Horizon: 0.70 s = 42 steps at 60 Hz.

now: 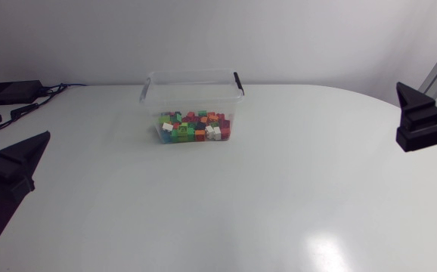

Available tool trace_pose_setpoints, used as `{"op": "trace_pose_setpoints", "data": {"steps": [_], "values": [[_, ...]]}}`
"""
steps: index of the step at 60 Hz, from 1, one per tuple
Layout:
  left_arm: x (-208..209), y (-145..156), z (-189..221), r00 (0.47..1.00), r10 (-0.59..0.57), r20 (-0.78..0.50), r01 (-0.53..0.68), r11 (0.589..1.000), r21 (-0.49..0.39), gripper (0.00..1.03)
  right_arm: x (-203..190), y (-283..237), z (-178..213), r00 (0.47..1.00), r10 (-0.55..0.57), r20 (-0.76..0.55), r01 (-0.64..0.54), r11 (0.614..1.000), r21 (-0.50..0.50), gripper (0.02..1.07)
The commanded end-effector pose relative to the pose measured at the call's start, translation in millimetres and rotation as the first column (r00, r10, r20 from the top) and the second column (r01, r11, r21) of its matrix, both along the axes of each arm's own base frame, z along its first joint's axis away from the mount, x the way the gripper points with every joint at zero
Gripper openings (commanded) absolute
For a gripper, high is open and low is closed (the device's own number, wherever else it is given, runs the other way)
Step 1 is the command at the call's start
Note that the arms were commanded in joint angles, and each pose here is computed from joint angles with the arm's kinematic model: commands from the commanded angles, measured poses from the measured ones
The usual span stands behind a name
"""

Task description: Place the duplo bricks in the container

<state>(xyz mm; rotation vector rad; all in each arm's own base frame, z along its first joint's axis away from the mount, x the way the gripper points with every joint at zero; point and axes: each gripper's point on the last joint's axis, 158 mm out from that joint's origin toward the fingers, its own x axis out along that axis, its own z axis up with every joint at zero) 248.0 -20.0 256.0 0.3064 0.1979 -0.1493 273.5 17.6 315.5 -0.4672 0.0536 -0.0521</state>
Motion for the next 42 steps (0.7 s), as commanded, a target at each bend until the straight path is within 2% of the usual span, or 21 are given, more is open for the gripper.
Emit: {"op": "trace_pose_setpoints", "data": {"steps": [1, 15, 24, 42], "values": [[-1.3, 5.9, -10.4, 0.999, 0.033, 0.005, -0.033, 0.999, -0.039, 0.99, -8.6, -7.0, -8.2, 1.000, -0.018, -0.007, 0.018, 0.999, 0.027, 1.02], [-6.7, 8.9, -23.7, 0.998, 0.050, 0.043, -0.048, 0.997, -0.053, 0.99, -31.2, -20.7, -24.3, 0.999, -0.043, 0.026, 0.042, 0.998, 0.049, 1.02], [-12.5, 18.6, -15.3, 0.990, 0.103, 0.100, -0.093, 0.990, -0.104, 0.99, -46.0, -26.7, -27.6, 0.997, -0.050, 0.056, 0.046, 0.997, 0.059, 1.02], [-5.1, 18.5, -44.1, 0.987, 0.122, 0.105, -0.103, 0.980, -0.171, 0.99, -34.7, -23.0, -71.7, 0.999, -0.026, 0.042, 0.018, 0.982, 0.187, 1.02]]}}
